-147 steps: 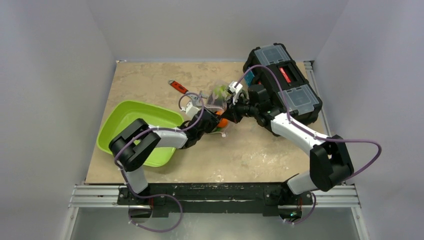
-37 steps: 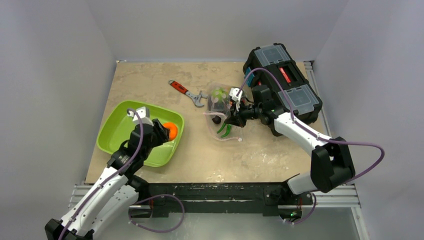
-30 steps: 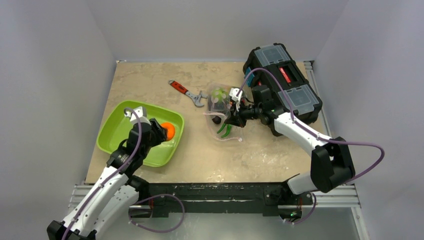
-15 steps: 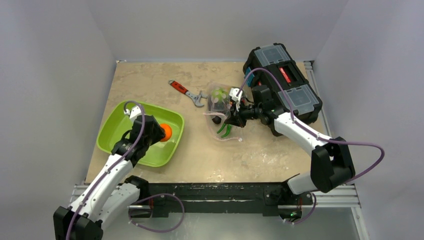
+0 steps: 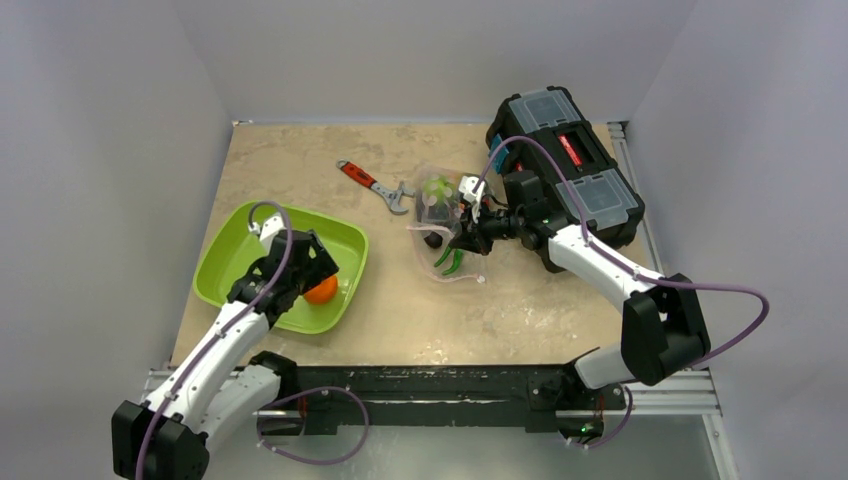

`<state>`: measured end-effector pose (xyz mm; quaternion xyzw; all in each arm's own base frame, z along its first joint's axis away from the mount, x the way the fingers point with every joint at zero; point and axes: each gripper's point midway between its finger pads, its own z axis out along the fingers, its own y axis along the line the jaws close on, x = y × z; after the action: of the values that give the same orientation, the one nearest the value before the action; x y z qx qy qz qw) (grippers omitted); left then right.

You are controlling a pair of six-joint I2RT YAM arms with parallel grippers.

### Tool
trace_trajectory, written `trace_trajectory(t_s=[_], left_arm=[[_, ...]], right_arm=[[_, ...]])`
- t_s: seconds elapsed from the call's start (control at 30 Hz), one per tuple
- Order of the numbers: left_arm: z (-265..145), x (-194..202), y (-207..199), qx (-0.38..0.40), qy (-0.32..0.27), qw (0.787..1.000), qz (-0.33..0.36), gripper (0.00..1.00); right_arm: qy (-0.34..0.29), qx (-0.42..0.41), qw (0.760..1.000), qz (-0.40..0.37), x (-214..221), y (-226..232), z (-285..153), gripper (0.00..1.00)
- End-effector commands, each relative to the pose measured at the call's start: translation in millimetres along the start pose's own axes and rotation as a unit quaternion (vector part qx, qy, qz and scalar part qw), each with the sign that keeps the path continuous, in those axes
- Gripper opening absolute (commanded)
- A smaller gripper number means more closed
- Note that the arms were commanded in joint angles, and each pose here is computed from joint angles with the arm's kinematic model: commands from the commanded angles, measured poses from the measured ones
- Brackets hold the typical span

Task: Open the zip-top bag and remove the fake food
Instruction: Place the fake fruit in the bin, then pick up the fake vegetable from the zipper food storage bag.

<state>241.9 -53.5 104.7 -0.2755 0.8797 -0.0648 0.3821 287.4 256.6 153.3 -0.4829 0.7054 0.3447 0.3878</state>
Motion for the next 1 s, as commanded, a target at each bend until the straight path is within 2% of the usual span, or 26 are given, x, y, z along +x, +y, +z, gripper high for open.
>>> trace_trajectory(t_s=[0.0, 0.13, 0.23, 0.33, 0.43, 0.6, 0.73, 0.8, 0.97], left_arm=[[-11, -14, -7, 0.014, -0.017, 1.0, -0.011, 0.83], [-24, -15, -20, 0.058, -0.009, 0.998, 0.004, 0.84], [-34, -10, -44, 0.137, 0.005, 0.99, 0.03, 0.85], [-50, 5, -75, 0.252, 0.028, 0.965, 0.061, 0.85], [-62, 19, -93, 0.325, 0.047, 0.941, 0.075, 0.86], [-77, 37, -117, 0.383, 0.068, 0.915, 0.103, 0.85], [-94, 57, -147, 0.437, 0.081, 0.887, 0.128, 0.84], [-105, 68, -173, 0.478, 0.084, 0.864, 0.131, 0.82], [-114, 81, -202, 0.51, 0.083, 0.845, 0.138, 0.8]], right_arm=[[-0.019, -0.009, 1.0, -0.021, -15, 1, -3, 0.0], [-0.017, -0.009, 1.0, -0.02, -14, 1, -3, 0.0], [-0.017, -0.01, 1.0, -0.019, -13, 1, -3, 0.0], [-0.017, -0.01, 1.0, -0.02, -14, 1, -3, 0.0], [-0.017, -0.01, 1.0, -0.02, -13, 1, -3, 0.0], [-0.016, -0.014, 1.0, -0.019, -12, 2, -2, 0.0], [-0.016, -0.019, 1.0, -0.018, -12, 3, -1, 0.0], [-0.021, -0.034, 0.999, -0.011, -13, 9, -1, 0.0], [-0.038, -0.075, 0.996, 0.001, -23, 30, 4, 0.0]])
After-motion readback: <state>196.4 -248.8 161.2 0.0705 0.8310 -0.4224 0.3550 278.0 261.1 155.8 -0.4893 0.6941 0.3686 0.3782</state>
